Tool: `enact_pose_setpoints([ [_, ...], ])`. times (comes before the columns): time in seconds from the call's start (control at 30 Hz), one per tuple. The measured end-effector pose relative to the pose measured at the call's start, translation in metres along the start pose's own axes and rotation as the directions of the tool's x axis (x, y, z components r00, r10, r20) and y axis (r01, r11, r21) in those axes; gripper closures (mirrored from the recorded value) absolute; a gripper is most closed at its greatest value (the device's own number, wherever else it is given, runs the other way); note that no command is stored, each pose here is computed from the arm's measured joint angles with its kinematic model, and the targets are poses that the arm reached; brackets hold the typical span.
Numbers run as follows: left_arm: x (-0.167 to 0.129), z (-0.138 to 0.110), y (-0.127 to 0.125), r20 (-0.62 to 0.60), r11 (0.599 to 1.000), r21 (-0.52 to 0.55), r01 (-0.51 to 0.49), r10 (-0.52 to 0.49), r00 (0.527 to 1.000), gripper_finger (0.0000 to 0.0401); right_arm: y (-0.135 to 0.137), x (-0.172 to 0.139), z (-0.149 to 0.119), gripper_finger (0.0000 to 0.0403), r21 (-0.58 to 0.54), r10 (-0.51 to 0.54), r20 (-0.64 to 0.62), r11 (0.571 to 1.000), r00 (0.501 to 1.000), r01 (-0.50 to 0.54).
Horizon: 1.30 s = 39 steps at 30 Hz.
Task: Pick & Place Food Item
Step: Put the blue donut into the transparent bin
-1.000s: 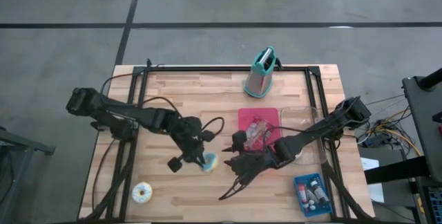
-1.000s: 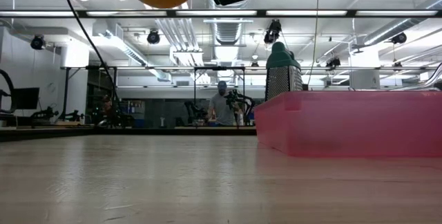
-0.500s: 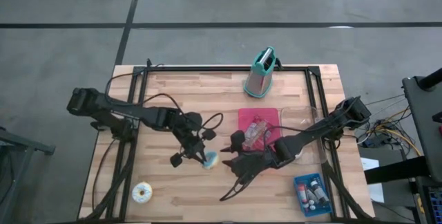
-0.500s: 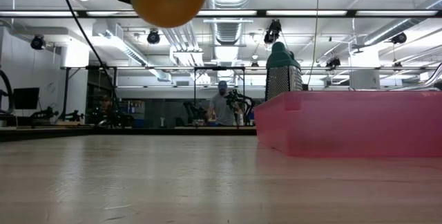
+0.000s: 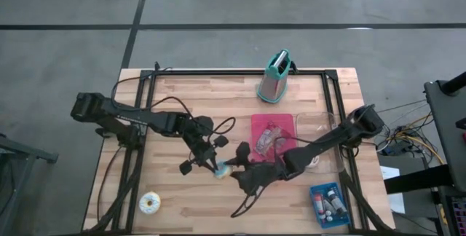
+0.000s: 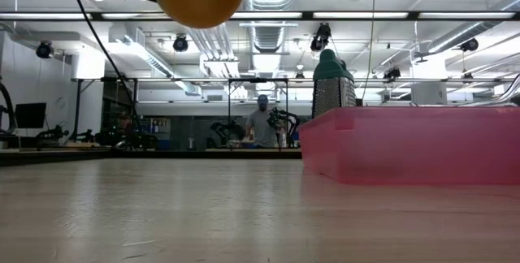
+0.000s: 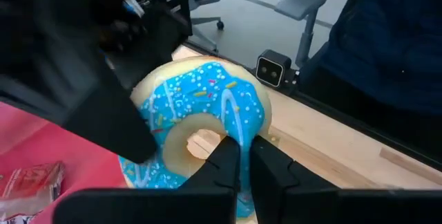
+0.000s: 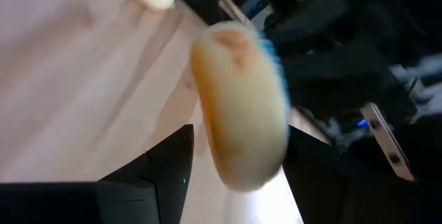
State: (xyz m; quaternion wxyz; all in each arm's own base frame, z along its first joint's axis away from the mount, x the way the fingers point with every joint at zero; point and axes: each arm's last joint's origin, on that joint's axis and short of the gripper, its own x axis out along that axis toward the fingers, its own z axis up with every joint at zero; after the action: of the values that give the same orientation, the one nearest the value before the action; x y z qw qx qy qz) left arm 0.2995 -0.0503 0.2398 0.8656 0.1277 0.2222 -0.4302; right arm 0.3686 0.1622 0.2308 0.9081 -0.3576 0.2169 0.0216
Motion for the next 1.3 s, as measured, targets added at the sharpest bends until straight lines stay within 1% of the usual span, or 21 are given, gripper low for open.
enact_pose_setpoints([
  [0.07,0.0000,0.0000,0.0000,0.000,1.000,-0.003,-0.001,0.001,1.000,0.0378,0.0041,0.0052,-0.0016,0.0197,-0.112,-0.002,-0.013,0.994,1.000,0.000],
  [0.13,0.0000,0.0000,0.0000,0.000,1.000,-0.006,-0.001,0.001,1.000,0.0378,0.0068,0.0083,-0.0038,0.0197,-0.170,-0.015,-0.030,0.985,0.999,0.010],
  [0.27,0.0000,0.0000,0.0000,0.000,1.000,-0.006,-0.001,0.001,1.000,0.0378,0.0081,0.0103,-0.0039,0.0210,-0.171,-0.025,-0.026,0.985,0.999,0.020],
  [0.4,-0.0001,0.0000,0.0001,0.000,1.000,-0.006,-0.001,0.001,1.000,0.0378,0.0073,0.0103,-0.0026,0.0238,-0.162,-0.031,-0.015,0.986,0.999,0.029],
  [0.57,0.0000,0.0001,-0.0001,0.002,1.000,-0.005,0.003,-0.002,1.000,0.0378,0.0050,0.0099,0.0019,0.0275,-0.108,-0.050,0.021,0.993,0.999,0.052],
  [0.93,0.0000,0.0002,0.0001,0.003,1.000,-0.012,0.000,0.000,1.000,0.0377,0.0030,0.0096,0.0048,0.0344,-0.107,-0.051,0.026,0.993,0.998,0.054],
  [1.07,0.0003,0.0009,0.0001,0.006,1.000,-0.031,-0.003,0.003,1.000,0.0374,0.0033,0.0096,0.0044,0.0353,-0.111,-0.048,0.022,0.993,0.999,0.050],
  [1.2,0.0003,0.0032,0.0013,0.024,0.999,-0.029,-0.016,0.016,1.000,0.0362,0.0032,0.0096,0.0043,0.0352,-0.111,-0.048,0.021,0.993,0.999,0.050],
  [1.3,0.0002,0.0060,0.0027,0.048,0.997,-0.078,-0.026,0.029,0.998,0.0351,0.0028,0.0091,0.0046,0.0349,-0.110,-0.049,0.022,0.993,0.999,0.051],
])
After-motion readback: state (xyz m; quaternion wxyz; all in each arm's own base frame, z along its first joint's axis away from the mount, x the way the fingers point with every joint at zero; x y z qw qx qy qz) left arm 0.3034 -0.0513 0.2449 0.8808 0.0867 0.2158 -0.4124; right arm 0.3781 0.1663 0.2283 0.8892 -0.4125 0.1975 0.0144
